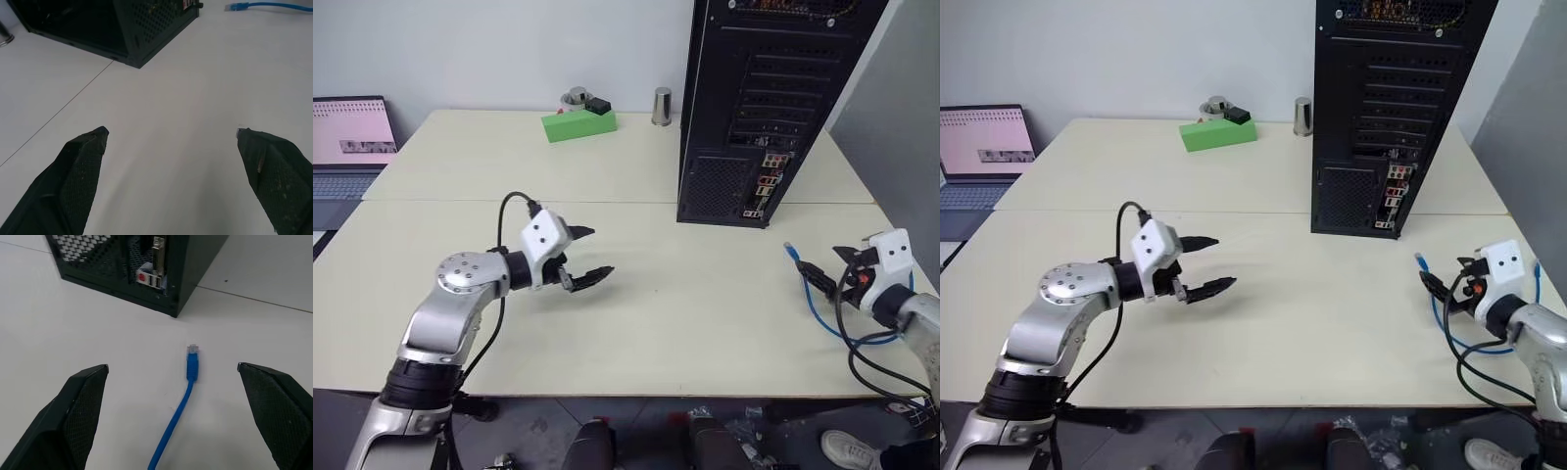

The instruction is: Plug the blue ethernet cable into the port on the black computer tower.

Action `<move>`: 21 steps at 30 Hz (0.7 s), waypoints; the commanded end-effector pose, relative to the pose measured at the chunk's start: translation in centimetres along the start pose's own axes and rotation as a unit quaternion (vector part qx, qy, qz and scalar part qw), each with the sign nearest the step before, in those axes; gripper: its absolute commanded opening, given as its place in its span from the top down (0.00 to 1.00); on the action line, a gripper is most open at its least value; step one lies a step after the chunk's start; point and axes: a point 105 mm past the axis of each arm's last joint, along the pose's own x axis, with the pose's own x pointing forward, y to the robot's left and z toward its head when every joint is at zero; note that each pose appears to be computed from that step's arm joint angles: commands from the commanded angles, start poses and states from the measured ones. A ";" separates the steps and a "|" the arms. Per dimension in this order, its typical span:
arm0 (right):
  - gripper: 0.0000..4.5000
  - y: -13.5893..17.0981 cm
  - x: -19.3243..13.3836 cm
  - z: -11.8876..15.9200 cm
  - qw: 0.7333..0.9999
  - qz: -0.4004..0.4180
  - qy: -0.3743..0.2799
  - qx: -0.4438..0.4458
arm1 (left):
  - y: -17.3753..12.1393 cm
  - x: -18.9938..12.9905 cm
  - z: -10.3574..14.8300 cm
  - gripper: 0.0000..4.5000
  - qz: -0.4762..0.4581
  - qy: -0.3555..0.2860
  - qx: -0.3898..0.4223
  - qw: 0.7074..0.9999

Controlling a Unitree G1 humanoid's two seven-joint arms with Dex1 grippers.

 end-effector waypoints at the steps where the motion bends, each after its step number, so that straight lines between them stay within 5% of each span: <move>1: 0.00 -0.3 1.4 -0.1 1.000 -0.024 0.000 -0.010 | -1.2 1.7 2.0 0.00 -0.033 -0.034 0.057 0.997; 11: 0.00 -1.4 3.6 -2.9 0.997 -0.060 0.039 0.009 | -2.6 3.9 4.0 0.00 -0.070 -0.078 0.064 0.992; 21: 0.46 -1.1 3.6 -3.5 0.997 -0.053 0.049 -0.005 | -2.7 4.0 4.0 0.00 -0.075 -0.088 0.058 0.992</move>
